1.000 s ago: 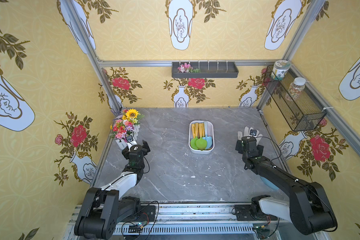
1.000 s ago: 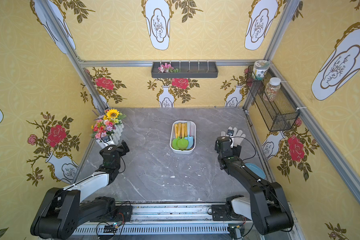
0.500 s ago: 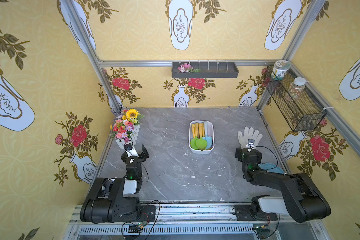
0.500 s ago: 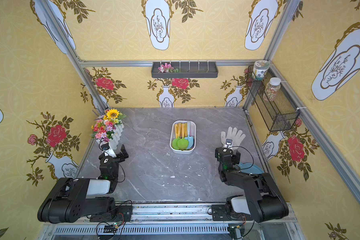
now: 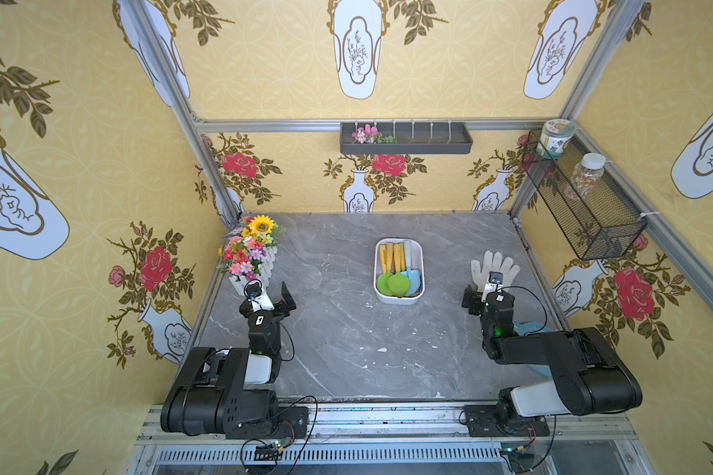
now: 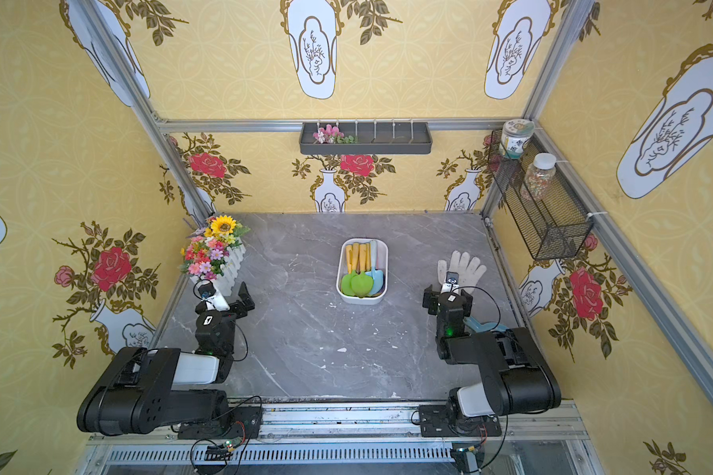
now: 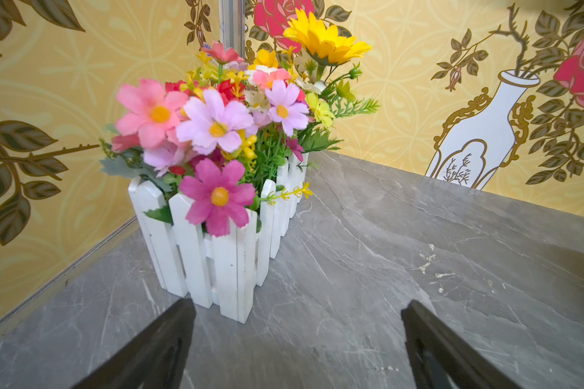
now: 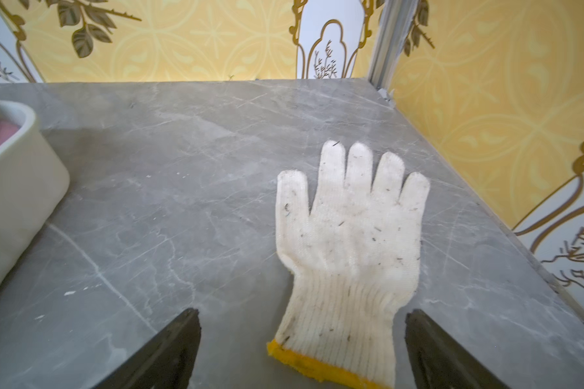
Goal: Put the shovel into the storage box
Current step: Reset both arms
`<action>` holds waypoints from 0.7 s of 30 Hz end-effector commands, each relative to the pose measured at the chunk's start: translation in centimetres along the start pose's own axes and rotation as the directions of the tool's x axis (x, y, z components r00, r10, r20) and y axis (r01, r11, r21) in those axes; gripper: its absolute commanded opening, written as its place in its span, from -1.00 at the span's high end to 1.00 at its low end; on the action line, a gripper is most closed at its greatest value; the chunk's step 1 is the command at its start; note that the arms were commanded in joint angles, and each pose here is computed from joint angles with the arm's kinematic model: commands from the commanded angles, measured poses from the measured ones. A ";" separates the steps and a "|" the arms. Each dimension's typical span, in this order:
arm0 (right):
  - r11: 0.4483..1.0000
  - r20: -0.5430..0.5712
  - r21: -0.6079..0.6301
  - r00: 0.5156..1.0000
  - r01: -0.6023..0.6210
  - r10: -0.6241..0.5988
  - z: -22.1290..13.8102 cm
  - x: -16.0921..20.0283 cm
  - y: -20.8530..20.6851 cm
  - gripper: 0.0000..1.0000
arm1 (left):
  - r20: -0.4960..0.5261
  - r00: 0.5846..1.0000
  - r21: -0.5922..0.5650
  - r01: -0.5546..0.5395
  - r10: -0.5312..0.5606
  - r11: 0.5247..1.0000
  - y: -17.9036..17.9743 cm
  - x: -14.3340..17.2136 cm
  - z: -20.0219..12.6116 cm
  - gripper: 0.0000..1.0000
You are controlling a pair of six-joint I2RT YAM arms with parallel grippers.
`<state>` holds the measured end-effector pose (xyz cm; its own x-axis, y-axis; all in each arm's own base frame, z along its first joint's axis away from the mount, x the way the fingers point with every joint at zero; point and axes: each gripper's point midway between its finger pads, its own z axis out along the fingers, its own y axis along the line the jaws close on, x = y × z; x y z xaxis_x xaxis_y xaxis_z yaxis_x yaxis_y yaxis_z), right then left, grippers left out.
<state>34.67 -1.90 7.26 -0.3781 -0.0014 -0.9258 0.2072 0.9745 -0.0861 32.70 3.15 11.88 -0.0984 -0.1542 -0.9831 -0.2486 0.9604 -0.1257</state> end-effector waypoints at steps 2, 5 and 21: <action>1.000 0.045 0.002 0.999 -0.004 0.004 -0.1 -1.1 0.1 -0.94 | 0.023 1.000 0.010 -0.001 0.001 1.000 -0.2 -0.5 0.0 -1.00; 1.000 0.043 0.001 0.999 -0.002 0.002 -0.1 -1.0 0.1 -0.94 | 0.010 1.000 0.013 -0.005 0.004 1.000 -0.3 -0.3 0.3 -1.00; 1.000 0.034 0.014 0.999 -0.021 0.021 0.1 -1.0 -0.4 -0.94 | -0.016 1.000 0.053 0.026 -0.025 0.998 -0.2 -0.2 0.4 -1.00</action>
<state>34.65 -1.92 7.24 -0.3801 -0.0108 -0.9249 0.2042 0.9743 -0.0953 33.24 3.32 11.95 -0.1127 -0.1744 -0.9782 -0.2129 0.9659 -0.1476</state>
